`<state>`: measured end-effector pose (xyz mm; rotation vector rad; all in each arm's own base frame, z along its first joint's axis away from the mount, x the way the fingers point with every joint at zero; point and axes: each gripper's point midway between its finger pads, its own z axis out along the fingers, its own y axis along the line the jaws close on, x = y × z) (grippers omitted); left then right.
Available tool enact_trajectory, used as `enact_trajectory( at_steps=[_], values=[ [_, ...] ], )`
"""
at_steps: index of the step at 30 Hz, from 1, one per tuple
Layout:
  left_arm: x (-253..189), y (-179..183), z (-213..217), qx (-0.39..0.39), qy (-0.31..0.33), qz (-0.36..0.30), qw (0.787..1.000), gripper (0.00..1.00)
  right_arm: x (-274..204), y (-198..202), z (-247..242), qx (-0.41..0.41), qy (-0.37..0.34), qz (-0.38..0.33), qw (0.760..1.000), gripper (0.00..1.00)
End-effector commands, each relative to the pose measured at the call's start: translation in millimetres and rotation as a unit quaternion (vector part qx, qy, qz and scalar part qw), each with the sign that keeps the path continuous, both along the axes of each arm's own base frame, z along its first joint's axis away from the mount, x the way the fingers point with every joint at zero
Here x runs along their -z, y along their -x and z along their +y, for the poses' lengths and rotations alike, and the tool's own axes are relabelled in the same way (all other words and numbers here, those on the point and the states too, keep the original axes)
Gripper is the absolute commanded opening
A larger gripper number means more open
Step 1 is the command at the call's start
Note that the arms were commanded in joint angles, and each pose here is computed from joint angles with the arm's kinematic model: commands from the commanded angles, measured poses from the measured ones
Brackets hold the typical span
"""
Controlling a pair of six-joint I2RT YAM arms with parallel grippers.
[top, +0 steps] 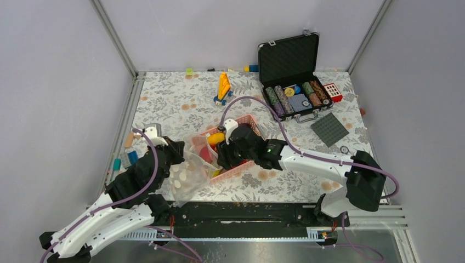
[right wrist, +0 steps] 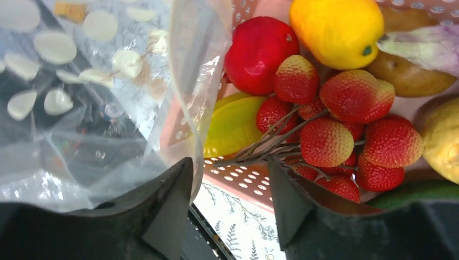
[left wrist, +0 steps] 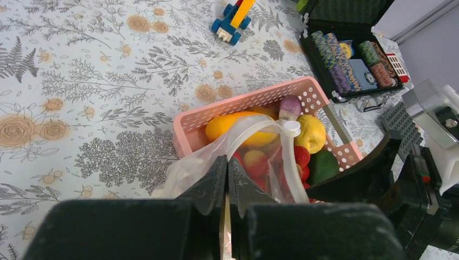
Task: Place the food in the zip-top bag and seal the zipper
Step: Open the zipper of the food storage bag at the center of the board, then pick up the fake vegetable from the bin.
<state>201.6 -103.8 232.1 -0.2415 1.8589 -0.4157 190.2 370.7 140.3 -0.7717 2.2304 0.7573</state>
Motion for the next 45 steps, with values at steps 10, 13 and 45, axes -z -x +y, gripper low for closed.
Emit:
enact_trajectory(
  at_steps=[10, 13, 45],
  values=[
    [-47.9, 9.5, 11.7, 0.002, 0.004, -0.007, 1.0, 0.0, -78.6, -52.4, -32.8, 0.159, -0.08, -0.098, 0.979, 1.0],
    [-45.0, 14.4, 20.0, -0.005, -0.016, 0.012, 1.0, 0.0, -72.6, -62.6, -33.5, 0.186, -0.089, -0.072, 0.976, 1.0],
    [-26.7, 22.2, 6.8, 0.054, -0.036, 0.022, 0.998, 0.0, 6.7, -135.5, -13.1, -0.294, 0.166, -0.379, 0.862, 0.93]
  ],
)
